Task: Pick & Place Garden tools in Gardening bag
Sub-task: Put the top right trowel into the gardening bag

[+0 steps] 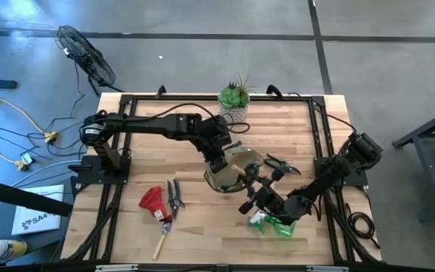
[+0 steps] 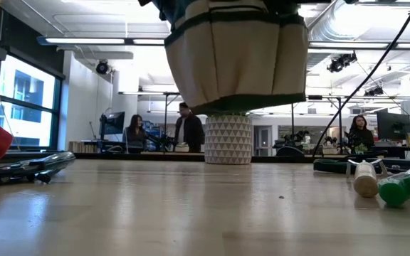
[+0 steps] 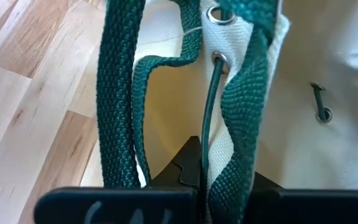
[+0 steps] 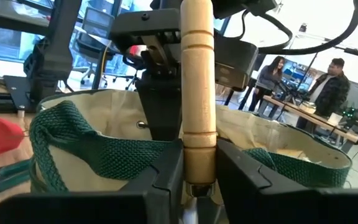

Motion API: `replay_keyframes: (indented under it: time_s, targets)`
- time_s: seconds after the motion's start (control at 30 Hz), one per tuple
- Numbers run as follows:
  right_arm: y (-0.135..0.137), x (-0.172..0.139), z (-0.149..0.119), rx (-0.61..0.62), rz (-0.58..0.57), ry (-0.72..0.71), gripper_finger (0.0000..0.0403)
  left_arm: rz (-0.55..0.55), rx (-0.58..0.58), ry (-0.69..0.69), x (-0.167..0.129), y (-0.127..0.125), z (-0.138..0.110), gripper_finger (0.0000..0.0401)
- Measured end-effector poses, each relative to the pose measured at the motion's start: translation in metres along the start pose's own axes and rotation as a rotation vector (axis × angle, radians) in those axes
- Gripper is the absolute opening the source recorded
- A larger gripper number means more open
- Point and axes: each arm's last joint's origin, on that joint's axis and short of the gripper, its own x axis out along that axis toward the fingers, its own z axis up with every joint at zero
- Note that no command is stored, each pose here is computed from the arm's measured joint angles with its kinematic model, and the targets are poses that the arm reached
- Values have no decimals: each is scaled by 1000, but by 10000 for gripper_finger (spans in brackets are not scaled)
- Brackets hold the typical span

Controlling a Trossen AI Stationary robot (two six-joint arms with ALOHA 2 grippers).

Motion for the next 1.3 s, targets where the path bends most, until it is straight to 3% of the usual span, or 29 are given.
replay_keyframes:
  time_s: [0.4, 0.67, 1.3]
  targets:
    - [3, -8, 2, 7, 62, -26, 85, -2, -3, 0, 0, 0, 0, 0]
    - [1, -8, 3, 37, 31, -16, 104, -12, -4, 5, 0, -1, 0, 0]
    - [-1, -18, 11, 111, 64, -43, 278, -15, -5, 6, 0, -1, 0, 0]
